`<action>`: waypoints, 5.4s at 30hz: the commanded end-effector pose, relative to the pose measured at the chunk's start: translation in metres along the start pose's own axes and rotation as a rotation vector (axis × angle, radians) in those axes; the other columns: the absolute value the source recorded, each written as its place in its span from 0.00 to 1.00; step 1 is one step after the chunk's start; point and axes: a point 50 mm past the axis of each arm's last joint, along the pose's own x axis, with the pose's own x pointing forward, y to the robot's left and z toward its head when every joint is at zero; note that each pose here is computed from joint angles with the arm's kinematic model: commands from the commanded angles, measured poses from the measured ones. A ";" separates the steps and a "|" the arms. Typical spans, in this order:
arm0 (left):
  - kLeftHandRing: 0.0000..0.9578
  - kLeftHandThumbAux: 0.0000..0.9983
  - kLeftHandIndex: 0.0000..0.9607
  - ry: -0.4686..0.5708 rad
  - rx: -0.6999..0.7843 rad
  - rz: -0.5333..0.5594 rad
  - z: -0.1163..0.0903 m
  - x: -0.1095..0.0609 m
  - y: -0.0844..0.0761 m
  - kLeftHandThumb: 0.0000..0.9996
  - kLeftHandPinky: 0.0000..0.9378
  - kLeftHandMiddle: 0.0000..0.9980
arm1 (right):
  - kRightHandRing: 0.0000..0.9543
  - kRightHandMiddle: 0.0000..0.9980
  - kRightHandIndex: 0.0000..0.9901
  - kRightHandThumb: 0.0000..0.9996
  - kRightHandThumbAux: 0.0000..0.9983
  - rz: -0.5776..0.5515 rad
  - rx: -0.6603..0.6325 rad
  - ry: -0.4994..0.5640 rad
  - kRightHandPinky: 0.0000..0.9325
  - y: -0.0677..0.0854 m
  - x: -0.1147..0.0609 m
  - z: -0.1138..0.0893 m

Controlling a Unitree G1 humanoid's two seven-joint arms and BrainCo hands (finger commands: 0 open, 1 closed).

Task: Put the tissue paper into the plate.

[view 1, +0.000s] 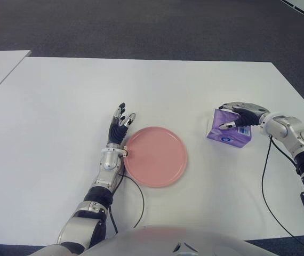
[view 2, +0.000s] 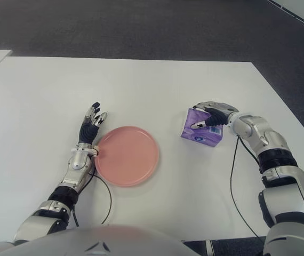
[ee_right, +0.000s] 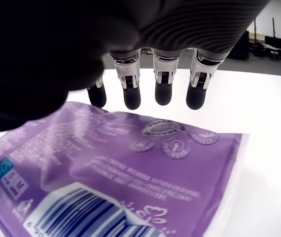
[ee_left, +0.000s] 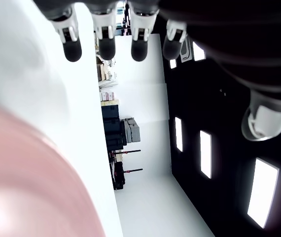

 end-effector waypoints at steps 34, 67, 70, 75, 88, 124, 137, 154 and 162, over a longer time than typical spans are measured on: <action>0.00 0.43 0.00 0.077 0.015 -0.009 -0.013 -0.011 0.005 0.00 0.00 0.00 | 0.00 0.00 0.00 0.11 0.33 -0.094 -0.064 -0.174 0.00 0.008 -0.051 0.035; 0.00 0.43 0.00 0.069 0.026 -0.011 -0.012 -0.012 0.010 0.00 0.00 0.00 | 0.00 0.00 0.00 0.07 0.29 0.054 -0.160 -0.093 0.00 0.039 -0.049 0.031; 0.00 0.44 0.00 0.070 0.027 -0.015 -0.012 -0.012 0.010 0.00 0.00 0.00 | 0.00 0.00 0.00 0.07 0.30 0.027 -0.168 -0.072 0.00 0.038 -0.049 0.029; 0.00 0.43 0.00 0.068 0.026 -0.018 -0.012 -0.012 0.011 0.00 0.00 0.00 | 0.00 0.00 0.00 0.08 0.32 -0.017 -0.176 -0.045 0.00 0.037 -0.049 0.028; 0.00 0.42 0.00 0.046 0.029 -0.023 -0.012 -0.013 0.012 0.00 0.00 0.00 | 0.00 0.00 0.00 0.07 0.34 -0.153 -0.180 0.029 0.00 0.033 -0.050 0.019; 0.00 0.43 0.00 0.050 0.030 -0.030 -0.014 -0.014 0.011 0.00 0.00 0.00 | 0.00 0.00 0.00 0.13 0.32 -0.386 -0.040 0.096 0.00 0.013 -0.068 0.010; 0.00 0.43 0.00 0.051 0.027 -0.033 -0.014 -0.013 0.010 0.00 0.00 0.00 | 0.00 0.00 0.00 0.15 0.30 -0.356 0.004 0.120 0.00 0.018 -0.070 0.011; 0.00 0.43 0.00 0.051 0.023 -0.040 -0.015 -0.013 0.009 0.00 0.00 0.00 | 0.00 0.00 0.00 0.14 0.29 -0.248 0.029 0.109 0.00 0.037 -0.056 0.013; 0.00 0.44 0.00 0.051 0.030 -0.039 -0.014 -0.014 0.009 0.00 0.00 0.00 | 0.00 0.00 0.00 0.10 0.30 -0.218 0.033 0.089 0.00 0.045 -0.048 0.020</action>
